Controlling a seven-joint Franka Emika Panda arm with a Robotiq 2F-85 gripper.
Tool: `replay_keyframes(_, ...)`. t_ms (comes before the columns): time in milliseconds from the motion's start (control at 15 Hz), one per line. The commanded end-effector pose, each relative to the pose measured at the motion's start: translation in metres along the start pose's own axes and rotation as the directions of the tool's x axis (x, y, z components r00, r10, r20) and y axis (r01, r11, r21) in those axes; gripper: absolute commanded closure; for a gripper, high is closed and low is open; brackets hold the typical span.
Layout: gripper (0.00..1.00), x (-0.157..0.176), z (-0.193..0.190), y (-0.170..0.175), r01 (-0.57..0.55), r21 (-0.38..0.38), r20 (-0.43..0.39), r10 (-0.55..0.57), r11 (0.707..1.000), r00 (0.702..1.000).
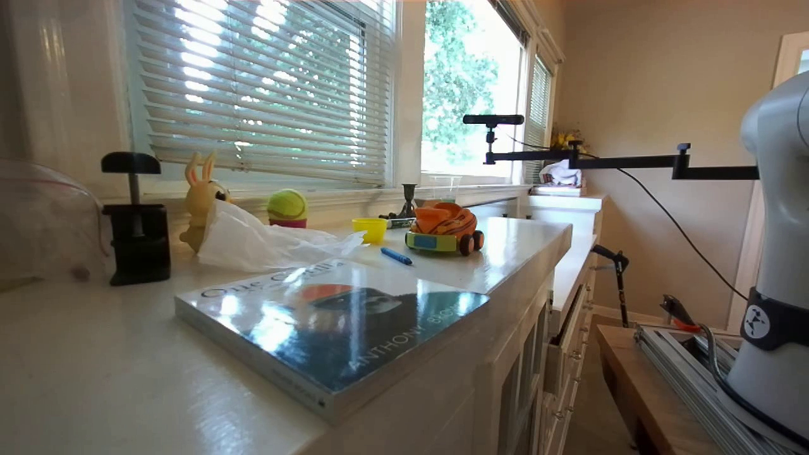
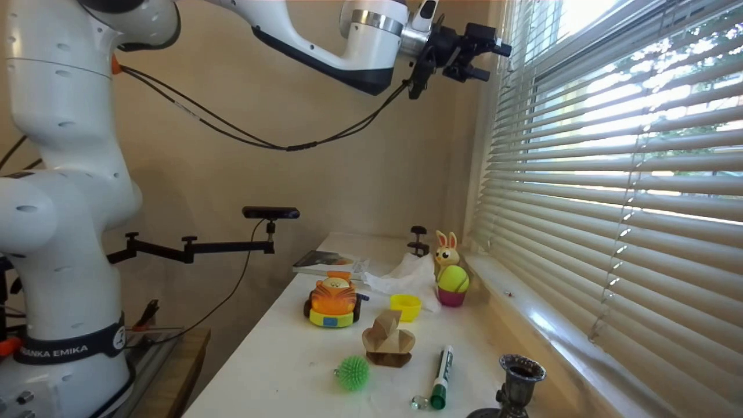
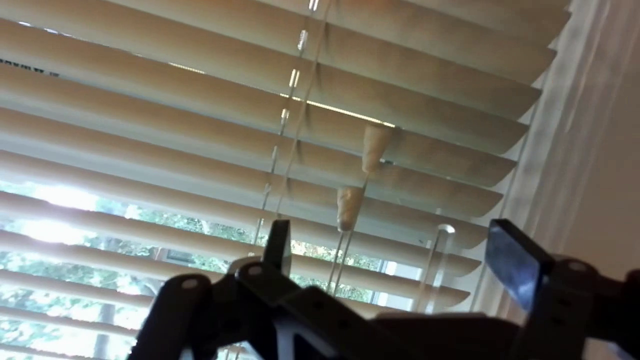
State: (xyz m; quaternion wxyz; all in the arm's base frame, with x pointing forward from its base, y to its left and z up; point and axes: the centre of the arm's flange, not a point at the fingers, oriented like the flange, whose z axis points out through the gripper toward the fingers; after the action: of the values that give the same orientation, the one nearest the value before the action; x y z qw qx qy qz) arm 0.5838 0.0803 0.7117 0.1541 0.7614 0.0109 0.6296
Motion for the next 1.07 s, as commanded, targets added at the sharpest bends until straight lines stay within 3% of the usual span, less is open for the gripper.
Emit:
replay_keyframes(0,0.0,-0.005,-0.013,0.001,0.006,-0.033,0.006,-0.006,0.999,1.0)
replay_keyframes(1000,0.0,-0.003,0.003,0.019,0.003,-0.063,-0.006,-0.003,0.998,1.0)
